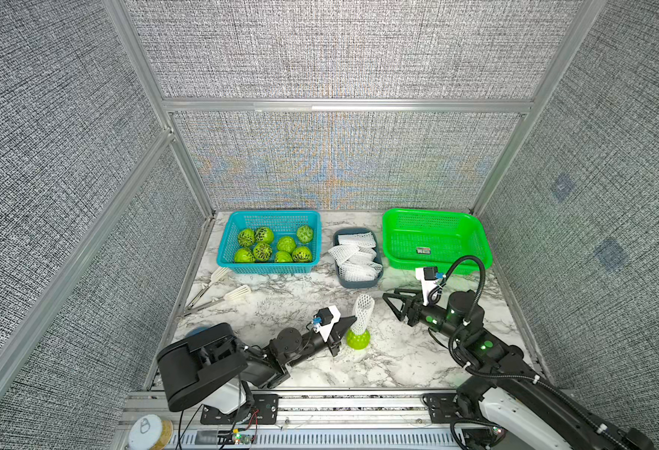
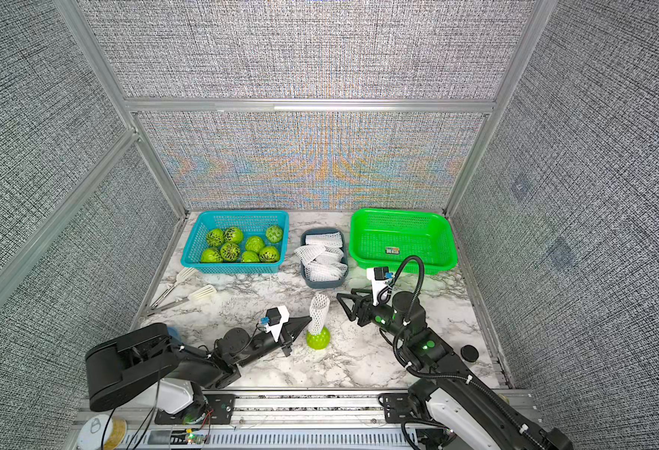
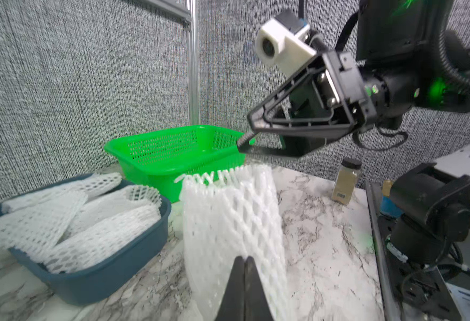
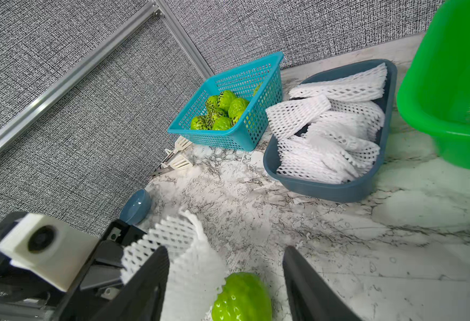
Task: Sleeve custard apples in foam nets
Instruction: Put on the foam net on the custard apple.
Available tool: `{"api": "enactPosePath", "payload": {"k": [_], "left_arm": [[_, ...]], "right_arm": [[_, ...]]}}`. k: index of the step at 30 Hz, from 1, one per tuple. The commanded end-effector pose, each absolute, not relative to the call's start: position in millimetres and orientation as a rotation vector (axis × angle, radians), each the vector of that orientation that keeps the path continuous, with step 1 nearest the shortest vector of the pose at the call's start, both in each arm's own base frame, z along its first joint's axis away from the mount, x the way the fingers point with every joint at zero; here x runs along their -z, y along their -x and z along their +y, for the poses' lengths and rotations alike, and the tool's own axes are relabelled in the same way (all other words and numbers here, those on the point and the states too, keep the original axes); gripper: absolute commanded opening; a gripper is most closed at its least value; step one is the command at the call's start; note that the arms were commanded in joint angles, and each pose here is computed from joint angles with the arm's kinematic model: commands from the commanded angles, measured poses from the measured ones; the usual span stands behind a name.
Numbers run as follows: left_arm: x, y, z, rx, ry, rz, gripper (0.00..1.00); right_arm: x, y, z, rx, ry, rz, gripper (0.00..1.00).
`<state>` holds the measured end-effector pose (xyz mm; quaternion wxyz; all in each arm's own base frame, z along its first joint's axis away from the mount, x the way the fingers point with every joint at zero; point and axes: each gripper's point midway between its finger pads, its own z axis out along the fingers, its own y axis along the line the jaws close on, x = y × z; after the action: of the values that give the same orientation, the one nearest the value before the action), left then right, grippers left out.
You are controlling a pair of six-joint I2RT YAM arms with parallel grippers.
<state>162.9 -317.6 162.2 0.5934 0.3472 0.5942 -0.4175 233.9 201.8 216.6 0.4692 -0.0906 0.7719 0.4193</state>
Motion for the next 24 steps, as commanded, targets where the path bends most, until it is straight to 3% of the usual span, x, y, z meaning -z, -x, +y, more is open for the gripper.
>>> {"api": "enactPosePath", "payload": {"k": [1, 24], "left_arm": [[-171.2, -162.2, -318.2, 1.008, -0.765, 1.334, 0.00], [-131.2, -158.8, -314.2, 0.891, -0.761, 1.424, 0.00]], "right_arm": [[-220.1, -231.2, 197.8, -1.032, 0.195, 1.885, 0.66], [-186.1, -220.4, 204.9, -1.066, 0.182, 1.999, 0.66]]}}
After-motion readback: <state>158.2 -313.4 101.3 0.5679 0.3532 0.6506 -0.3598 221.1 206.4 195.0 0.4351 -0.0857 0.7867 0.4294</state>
